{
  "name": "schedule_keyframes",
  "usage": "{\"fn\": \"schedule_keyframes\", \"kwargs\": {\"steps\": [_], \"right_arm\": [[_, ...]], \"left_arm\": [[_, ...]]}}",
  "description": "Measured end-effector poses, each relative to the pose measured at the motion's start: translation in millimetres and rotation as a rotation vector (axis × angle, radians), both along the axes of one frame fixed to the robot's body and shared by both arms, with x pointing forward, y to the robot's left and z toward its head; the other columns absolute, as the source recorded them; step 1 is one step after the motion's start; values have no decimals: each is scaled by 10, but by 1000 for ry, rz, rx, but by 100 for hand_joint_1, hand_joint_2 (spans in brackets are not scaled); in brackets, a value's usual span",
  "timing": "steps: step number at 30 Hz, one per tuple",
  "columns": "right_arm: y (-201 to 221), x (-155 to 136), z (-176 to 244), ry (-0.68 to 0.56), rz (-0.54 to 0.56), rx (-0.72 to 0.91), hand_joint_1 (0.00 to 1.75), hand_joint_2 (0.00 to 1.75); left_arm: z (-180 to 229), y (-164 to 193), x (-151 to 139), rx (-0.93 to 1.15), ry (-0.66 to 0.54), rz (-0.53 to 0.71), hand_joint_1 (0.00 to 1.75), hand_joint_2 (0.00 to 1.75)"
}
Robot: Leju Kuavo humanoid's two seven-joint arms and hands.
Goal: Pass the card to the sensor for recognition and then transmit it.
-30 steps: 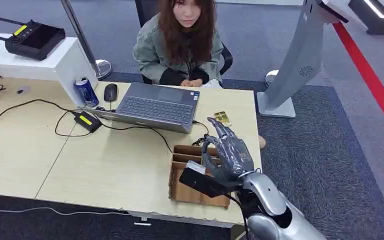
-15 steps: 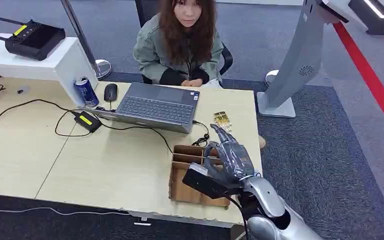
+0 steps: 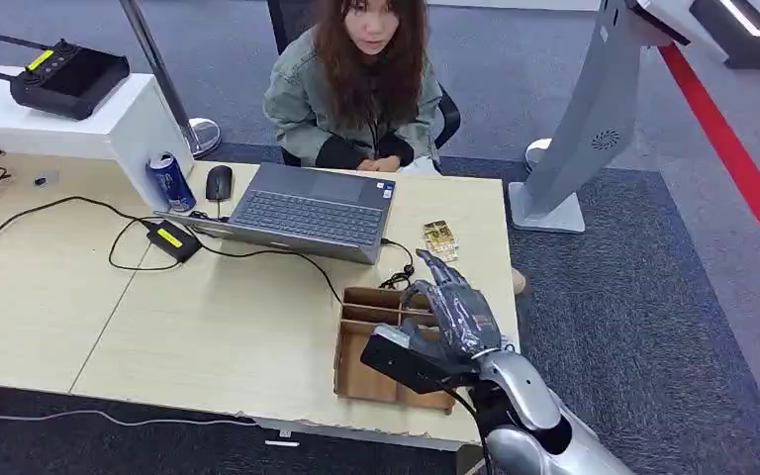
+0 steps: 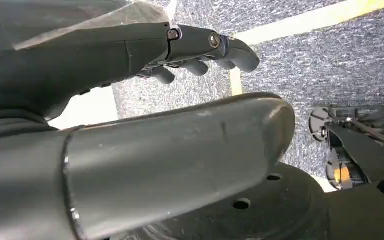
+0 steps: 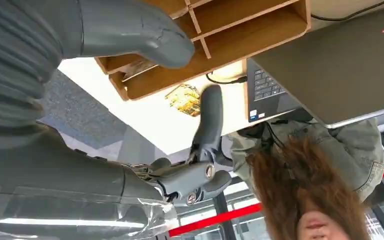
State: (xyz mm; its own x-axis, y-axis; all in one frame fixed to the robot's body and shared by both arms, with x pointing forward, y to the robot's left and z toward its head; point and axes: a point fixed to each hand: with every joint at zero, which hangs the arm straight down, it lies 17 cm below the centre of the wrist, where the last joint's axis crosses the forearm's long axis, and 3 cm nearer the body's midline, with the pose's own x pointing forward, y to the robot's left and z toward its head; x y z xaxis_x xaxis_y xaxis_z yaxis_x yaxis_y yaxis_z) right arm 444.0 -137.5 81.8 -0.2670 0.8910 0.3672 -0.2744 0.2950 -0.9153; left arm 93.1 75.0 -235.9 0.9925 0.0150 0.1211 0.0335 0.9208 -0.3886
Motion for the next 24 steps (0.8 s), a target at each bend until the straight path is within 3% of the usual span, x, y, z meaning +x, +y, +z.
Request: {"fn": "schedule_keyframes", "kwargs": {"steps": [24], "right_arm": [[8, -16, -19, 6, 2, 0, 75, 175]], "left_arm": [[1, 0, 4, 0, -1, 3, 0, 0]]}}
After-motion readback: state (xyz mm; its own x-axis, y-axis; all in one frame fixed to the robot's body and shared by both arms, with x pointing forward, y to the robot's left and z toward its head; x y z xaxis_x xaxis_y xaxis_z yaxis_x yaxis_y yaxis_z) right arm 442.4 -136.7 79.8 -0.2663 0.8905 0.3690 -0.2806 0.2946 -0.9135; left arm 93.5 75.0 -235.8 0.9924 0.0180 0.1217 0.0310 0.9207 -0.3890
